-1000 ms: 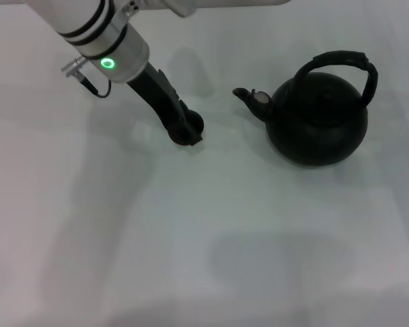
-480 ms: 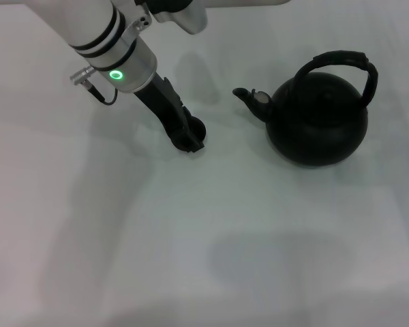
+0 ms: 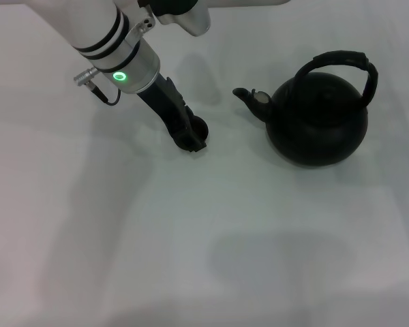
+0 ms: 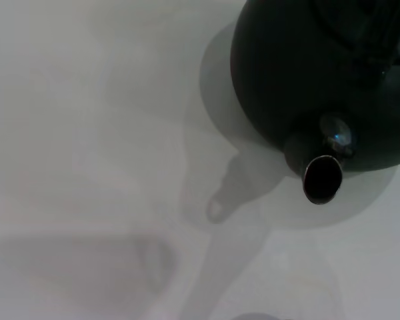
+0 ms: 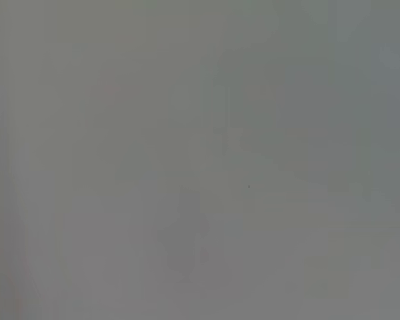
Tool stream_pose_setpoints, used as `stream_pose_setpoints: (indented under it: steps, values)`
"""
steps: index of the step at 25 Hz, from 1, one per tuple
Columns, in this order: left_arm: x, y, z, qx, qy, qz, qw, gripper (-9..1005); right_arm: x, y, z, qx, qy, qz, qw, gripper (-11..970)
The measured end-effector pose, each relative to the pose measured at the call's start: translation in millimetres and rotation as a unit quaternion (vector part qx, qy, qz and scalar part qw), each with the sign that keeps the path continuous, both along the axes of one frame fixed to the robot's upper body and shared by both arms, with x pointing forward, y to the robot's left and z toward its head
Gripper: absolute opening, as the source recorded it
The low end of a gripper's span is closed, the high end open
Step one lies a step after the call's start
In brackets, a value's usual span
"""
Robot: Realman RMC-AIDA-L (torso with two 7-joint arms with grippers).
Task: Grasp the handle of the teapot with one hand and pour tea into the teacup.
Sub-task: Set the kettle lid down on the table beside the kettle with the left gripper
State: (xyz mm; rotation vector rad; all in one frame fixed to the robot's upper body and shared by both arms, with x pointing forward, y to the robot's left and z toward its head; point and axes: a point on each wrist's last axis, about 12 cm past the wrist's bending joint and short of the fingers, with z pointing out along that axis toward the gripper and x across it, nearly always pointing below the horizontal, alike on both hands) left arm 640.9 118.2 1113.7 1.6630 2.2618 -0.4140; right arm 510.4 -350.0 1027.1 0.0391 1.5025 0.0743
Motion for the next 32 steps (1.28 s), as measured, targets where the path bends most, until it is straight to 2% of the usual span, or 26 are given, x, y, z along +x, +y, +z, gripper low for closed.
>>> stream_pose_setpoints:
  steps: [23,28,32]
  values:
    - [-2.2,-3.5,-0.8,-0.002,0.007,0.0,1.0,715,-1.3,-0.2,-0.8,0.0,0.001,0.0,1.0,870]
    - [-1.3,-4.6,0.4,-0.002,0.004,-0.001,1.0,826,-1.3,0.1,-0.7,-0.001,0.001,0.001,1.0,870]
    - [1.0,-7.6,4.4,-0.005,0.0,-0.002,1.0,863,-1.8,-0.3,-1.0,-0.001,0.002,0.0,1.0,870]
